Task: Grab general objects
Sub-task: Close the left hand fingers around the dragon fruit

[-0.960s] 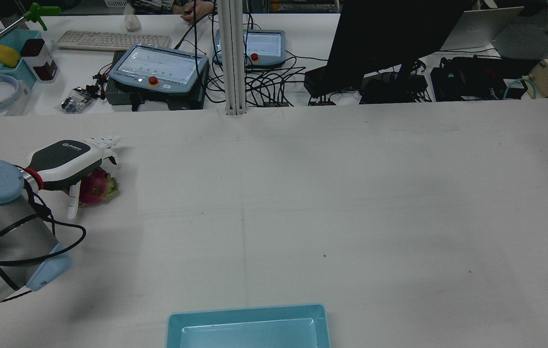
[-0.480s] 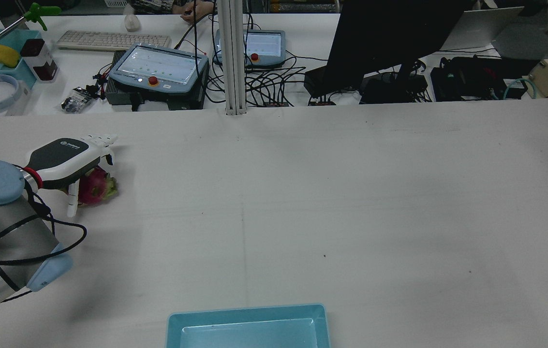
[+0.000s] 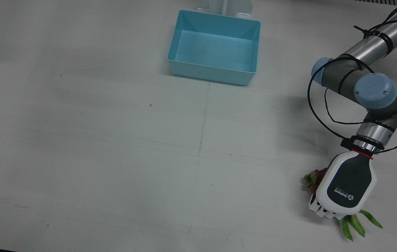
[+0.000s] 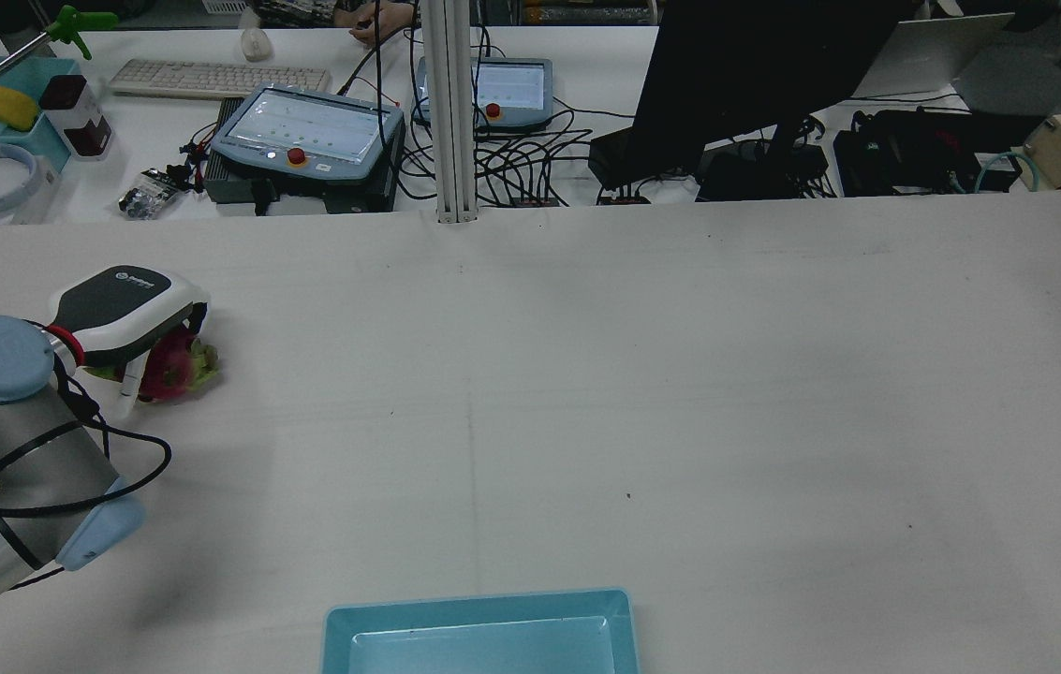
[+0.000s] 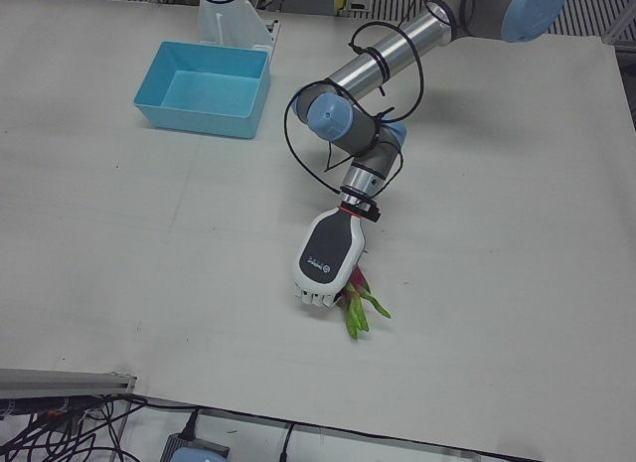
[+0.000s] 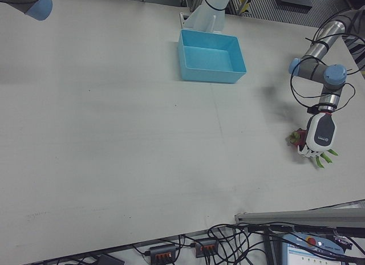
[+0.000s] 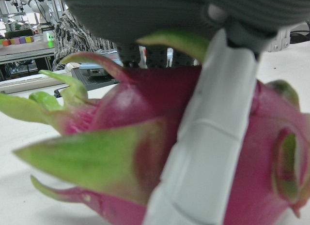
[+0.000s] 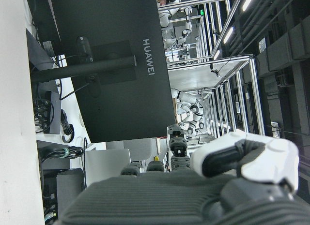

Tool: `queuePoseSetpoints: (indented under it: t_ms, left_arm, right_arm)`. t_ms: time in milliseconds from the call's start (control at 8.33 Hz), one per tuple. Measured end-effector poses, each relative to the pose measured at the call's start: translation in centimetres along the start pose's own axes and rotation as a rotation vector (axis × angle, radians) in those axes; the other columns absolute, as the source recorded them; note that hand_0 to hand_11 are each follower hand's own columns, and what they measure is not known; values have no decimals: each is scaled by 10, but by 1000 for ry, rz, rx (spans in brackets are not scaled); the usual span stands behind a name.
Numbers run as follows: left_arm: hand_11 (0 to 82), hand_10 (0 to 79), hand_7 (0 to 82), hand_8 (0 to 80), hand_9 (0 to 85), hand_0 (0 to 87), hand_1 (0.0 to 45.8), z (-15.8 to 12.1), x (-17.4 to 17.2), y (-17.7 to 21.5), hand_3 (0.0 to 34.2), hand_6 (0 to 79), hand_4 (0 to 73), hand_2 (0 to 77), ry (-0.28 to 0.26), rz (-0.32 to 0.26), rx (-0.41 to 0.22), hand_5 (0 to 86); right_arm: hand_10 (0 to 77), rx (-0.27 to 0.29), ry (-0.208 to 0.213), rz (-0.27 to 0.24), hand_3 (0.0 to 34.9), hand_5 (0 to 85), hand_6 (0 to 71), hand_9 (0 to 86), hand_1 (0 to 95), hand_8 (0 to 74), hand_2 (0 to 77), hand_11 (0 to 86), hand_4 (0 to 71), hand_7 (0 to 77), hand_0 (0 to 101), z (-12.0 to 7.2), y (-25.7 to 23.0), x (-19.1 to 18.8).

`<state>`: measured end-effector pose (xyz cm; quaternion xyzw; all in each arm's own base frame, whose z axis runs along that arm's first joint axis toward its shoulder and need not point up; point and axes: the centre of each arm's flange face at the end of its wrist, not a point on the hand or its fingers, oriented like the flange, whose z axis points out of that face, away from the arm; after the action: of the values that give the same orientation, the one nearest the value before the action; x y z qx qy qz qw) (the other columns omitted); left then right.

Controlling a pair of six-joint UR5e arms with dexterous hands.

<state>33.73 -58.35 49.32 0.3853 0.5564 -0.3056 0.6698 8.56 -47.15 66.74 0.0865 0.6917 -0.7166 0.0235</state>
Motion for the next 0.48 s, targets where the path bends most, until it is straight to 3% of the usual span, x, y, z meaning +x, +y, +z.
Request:
queuePoseSetpoints:
  t_ms: [480]
  left_arm:
    - [578, 420, 551, 524, 507, 797, 0, -5, 12, -3, 0, 518, 338, 11, 4, 0, 1, 704]
  right_arm:
    - [0, 0, 0, 0, 0, 0, 0, 5, 398, 0, 774, 5, 0, 0, 0, 0, 0, 0]
